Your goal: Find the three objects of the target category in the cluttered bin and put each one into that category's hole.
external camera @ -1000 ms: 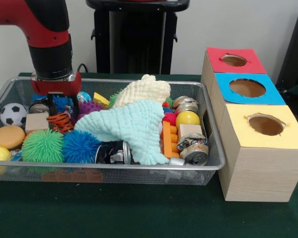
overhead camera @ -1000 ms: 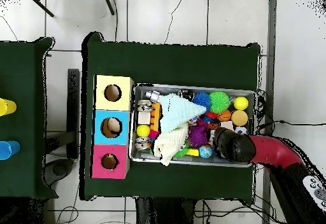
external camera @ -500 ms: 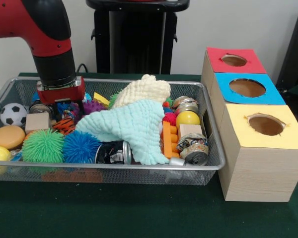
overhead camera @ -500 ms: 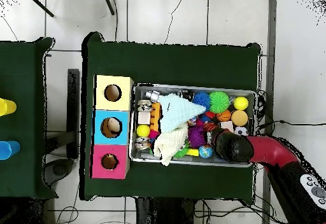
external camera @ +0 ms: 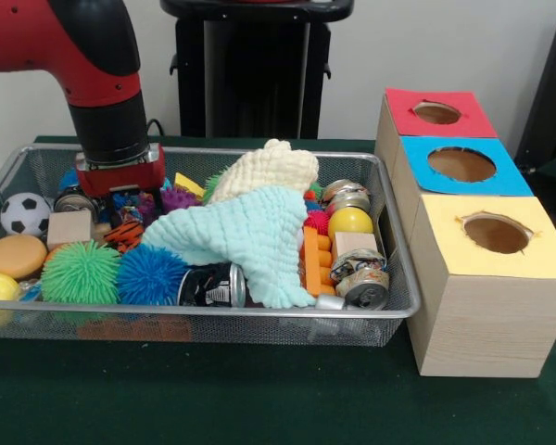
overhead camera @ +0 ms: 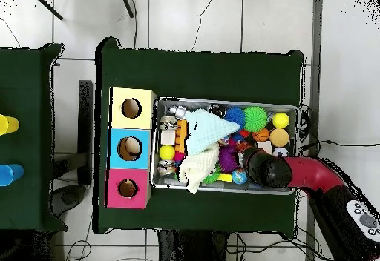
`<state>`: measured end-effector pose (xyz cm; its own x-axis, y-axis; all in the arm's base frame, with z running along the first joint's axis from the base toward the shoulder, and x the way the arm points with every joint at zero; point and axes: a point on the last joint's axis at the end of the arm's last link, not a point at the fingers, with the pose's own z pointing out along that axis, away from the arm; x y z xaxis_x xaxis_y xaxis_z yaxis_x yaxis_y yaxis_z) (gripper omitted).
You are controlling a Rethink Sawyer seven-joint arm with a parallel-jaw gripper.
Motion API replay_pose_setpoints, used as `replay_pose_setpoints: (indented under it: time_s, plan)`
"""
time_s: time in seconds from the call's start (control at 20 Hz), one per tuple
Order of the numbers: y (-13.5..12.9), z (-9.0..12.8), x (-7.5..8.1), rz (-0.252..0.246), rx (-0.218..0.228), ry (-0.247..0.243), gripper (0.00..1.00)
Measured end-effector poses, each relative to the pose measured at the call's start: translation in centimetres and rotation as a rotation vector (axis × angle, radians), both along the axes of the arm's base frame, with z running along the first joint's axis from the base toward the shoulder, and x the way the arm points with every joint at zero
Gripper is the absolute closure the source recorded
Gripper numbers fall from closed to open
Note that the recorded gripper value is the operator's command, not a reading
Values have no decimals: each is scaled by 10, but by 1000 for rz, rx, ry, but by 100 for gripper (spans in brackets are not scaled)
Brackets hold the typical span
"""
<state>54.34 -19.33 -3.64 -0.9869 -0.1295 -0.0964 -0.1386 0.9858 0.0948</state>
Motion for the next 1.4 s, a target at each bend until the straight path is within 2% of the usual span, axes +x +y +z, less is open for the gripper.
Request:
replay_pose_setpoints:
  time_s: [0.3, 0.75, 0.8, 1.2, 1.4]
  plan:
    - [8, 5, 6, 23, -12, -6, 0]
    - [5, 11, 8, 24, -33, -6, 0]
    - [4, 14, 9, 26, -40, -7, 100]
    - [6, 21, 7, 30, -68, 8, 100]
    - [11, 24, 8, 21, -68, 18, 100]
